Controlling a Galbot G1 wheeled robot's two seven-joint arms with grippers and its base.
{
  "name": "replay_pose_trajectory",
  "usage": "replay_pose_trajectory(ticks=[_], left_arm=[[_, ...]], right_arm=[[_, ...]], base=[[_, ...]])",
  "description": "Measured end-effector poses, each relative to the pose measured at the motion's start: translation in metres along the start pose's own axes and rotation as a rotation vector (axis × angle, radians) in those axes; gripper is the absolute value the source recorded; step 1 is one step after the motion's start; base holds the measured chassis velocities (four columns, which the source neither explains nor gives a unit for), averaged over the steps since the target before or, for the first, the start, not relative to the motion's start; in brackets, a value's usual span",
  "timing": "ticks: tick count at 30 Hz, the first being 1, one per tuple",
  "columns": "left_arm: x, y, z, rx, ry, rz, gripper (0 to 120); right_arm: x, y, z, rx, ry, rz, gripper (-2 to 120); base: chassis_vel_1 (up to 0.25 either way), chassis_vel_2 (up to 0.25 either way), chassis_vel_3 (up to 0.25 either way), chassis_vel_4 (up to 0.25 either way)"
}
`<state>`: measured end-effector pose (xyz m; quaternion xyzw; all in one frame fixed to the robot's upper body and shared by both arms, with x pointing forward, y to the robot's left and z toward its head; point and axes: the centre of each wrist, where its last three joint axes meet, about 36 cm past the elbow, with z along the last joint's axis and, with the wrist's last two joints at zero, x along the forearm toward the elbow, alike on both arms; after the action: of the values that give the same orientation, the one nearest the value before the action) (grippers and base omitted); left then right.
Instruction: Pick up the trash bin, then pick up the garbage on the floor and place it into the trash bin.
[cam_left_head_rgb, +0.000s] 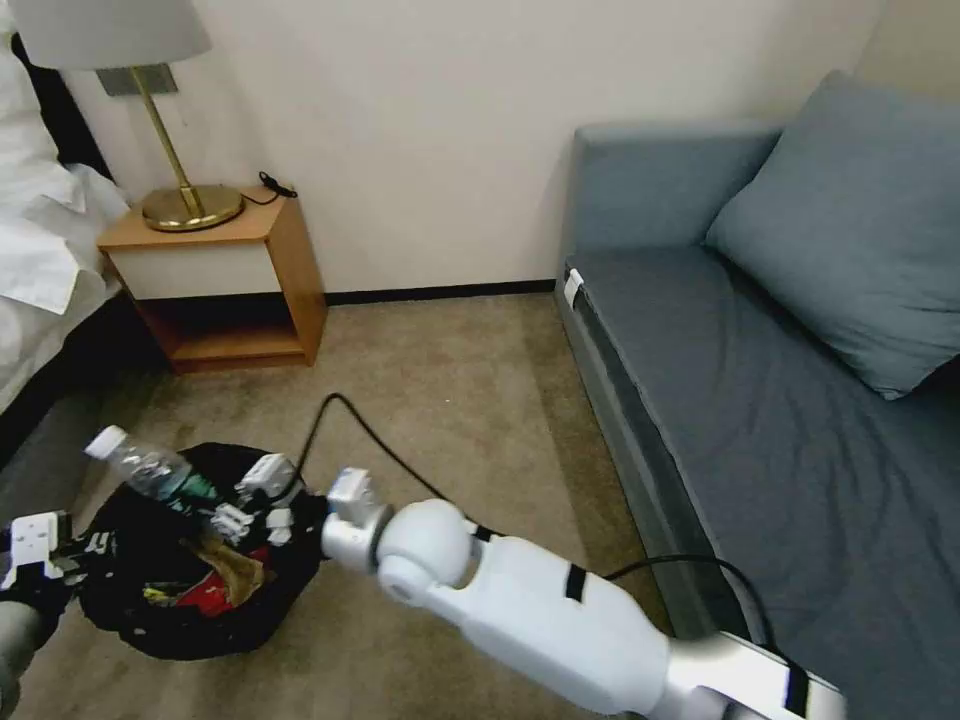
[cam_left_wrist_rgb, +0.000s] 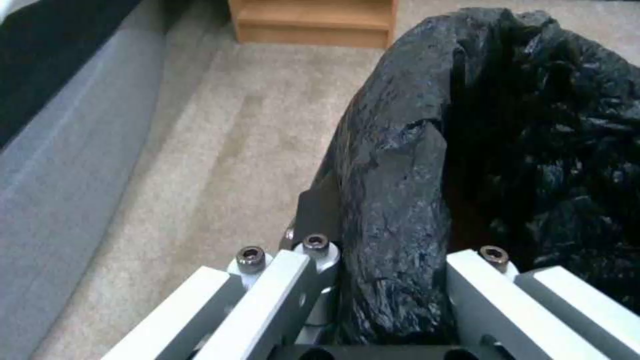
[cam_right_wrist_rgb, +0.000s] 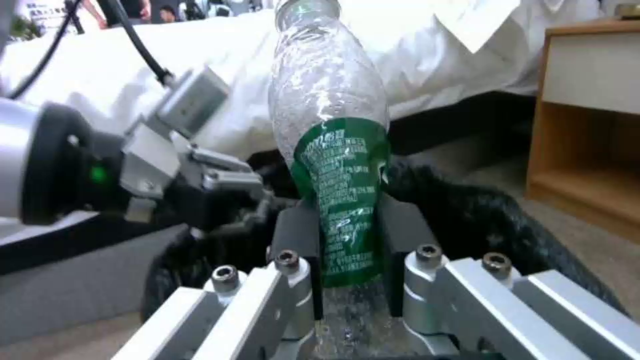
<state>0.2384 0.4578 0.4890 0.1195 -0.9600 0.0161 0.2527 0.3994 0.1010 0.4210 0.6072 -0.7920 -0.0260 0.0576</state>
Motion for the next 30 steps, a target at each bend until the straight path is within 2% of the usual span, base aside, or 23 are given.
replay_pose_trajectory(ticks=[3,4,7,8,11,13,15,17,19,20,23,25,27,29,30], left_arm=[[-0.001,0.001,0.0,0.008,-0.006,-0.001,5],[-0.001,0.001,0.0,0.008,-0.006,-0.001,5],[-0.002,0.001,0.0,0.014,-0.007,0.0,5],[-0.002,0.001,0.0,0.014,-0.007,0.0,5],[-0.002,0.0,-0.001,0.016,-0.01,0.004,5],[-0.002,0.0,-0.001,0.016,-0.011,0.004,5],[-0.002,0.0,-0.001,0.017,-0.011,0.005,5],[-0.001,0.001,-0.002,0.017,-0.012,0.005,5],[-0.002,0.001,-0.003,0.021,-0.016,0.005,5],[-0.002,0.001,-0.003,0.021,-0.016,0.005,5],[-0.003,0.003,-0.003,0.027,-0.017,0.003,5],[-0.003,0.003,-0.003,0.027,-0.017,0.003,5],[-0.006,0.004,-0.003,0.031,-0.015,0.001,5],[-0.007,0.004,-0.002,0.032,-0.015,0.003,5],[-0.009,0.003,-0.003,0.033,-0.015,0.007,5]], right_arm=[[-0.003,-0.001,0.008,0.027,0.018,0.01,28],[-0.003,-0.001,0.008,0.027,0.018,0.01,28],[-0.008,0.002,0.009,0.029,0.018,0.022,42],[-0.008,0.002,0.009,0.029,0.018,0.022,42],[-0.009,0.003,0.008,0.029,0.021,0.029,59],[-0.008,0.002,0.008,0.03,0.022,0.03,61],[-0.004,0.001,0.008,0.033,0.026,0.035,73],[-0.003,0.001,0.007,0.034,0.028,0.038,76],[0.002,0.0,0.005,0.035,0.024,0.053,88],[0.002,0.0,0.005,0.035,0.024,0.053,88],[0.017,0.0,-0.006,0.065,0.01,0.122,99],[0.021,-0.001,-0.009,0.079,0.012,0.141,99],[0.046,-0.005,-0.025,0.141,0.008,0.248,100],[0.055,-0.008,-0.029,0.145,0.008,0.277,100],[0.073,-0.017,-0.033,0.146,0.009,0.336,100]], base=[[0.0,0.0,0.0,0.0],[0.0,0.0,0.0,0.0],[0.0,0.0,0.0,0.0],[0.0,0.0,0.0,0.0],[0.0,0.0,0.0,0.0],[0.0,0.0,0.0,0.0],[0.0,0.0,0.0,0.0],[0.0,0.0,0.0,0.0],[0.0,0.0,0.0,0.0],[0.0,0.0,0.0,0.0],[0.0,0.0,0.0,0.0],[0.0,0.0,0.0,0.0],[0.0,0.0,0.0,0.0],[0.0,0.0,0.0,0.0],[0.0,0.0,0.0,0.0]])
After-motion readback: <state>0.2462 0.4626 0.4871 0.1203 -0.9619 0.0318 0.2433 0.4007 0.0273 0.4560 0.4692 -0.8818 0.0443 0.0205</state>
